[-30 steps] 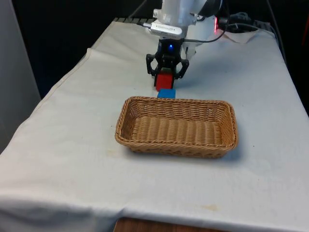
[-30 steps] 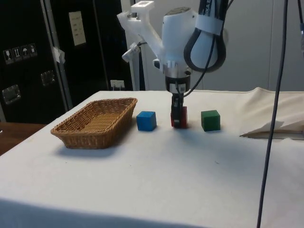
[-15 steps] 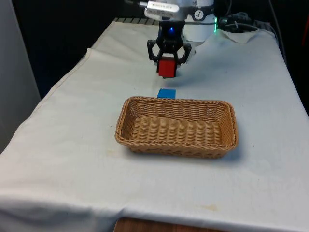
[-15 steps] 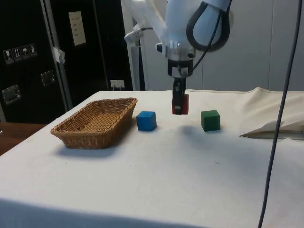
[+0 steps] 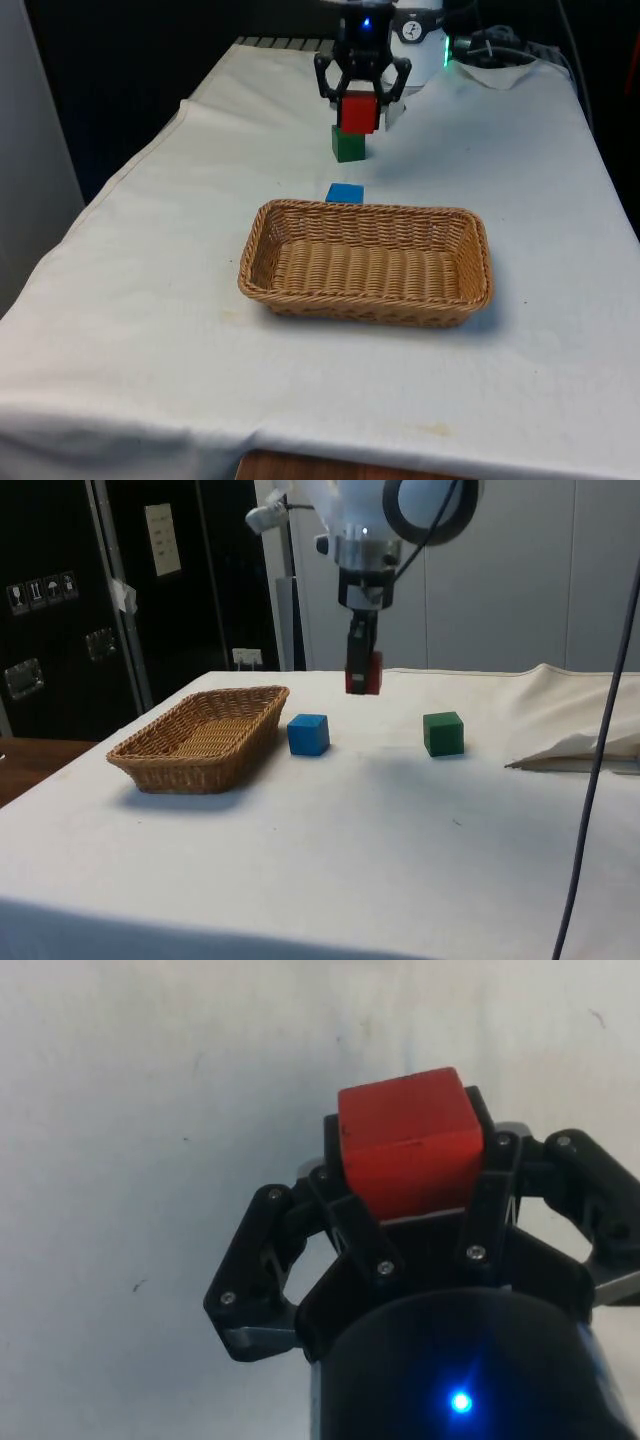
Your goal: Pick up exactly two blocks and place them into the basket.
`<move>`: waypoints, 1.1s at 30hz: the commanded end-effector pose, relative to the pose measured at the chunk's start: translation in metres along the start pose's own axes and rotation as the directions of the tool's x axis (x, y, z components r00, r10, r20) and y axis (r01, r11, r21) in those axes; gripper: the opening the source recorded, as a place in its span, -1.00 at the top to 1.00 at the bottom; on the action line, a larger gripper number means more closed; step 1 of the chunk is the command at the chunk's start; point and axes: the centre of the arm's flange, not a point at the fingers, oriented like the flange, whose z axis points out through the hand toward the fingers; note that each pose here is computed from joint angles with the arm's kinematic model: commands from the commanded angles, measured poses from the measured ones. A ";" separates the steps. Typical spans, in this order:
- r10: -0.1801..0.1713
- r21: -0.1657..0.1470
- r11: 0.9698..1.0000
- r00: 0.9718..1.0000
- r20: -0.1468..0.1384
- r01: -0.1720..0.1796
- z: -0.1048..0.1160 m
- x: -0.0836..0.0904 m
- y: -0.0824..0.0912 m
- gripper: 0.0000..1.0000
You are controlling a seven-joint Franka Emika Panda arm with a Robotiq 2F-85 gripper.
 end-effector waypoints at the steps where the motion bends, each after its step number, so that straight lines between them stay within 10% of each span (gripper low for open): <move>1: 0.000 0.001 1.000 1.000 -0.001 0.000 -0.003 0.003 -0.001 0.98; 33: -0.018 -0.016 1.000 0.999 -0.036 0.018 -0.019 0.114 -0.037 0.98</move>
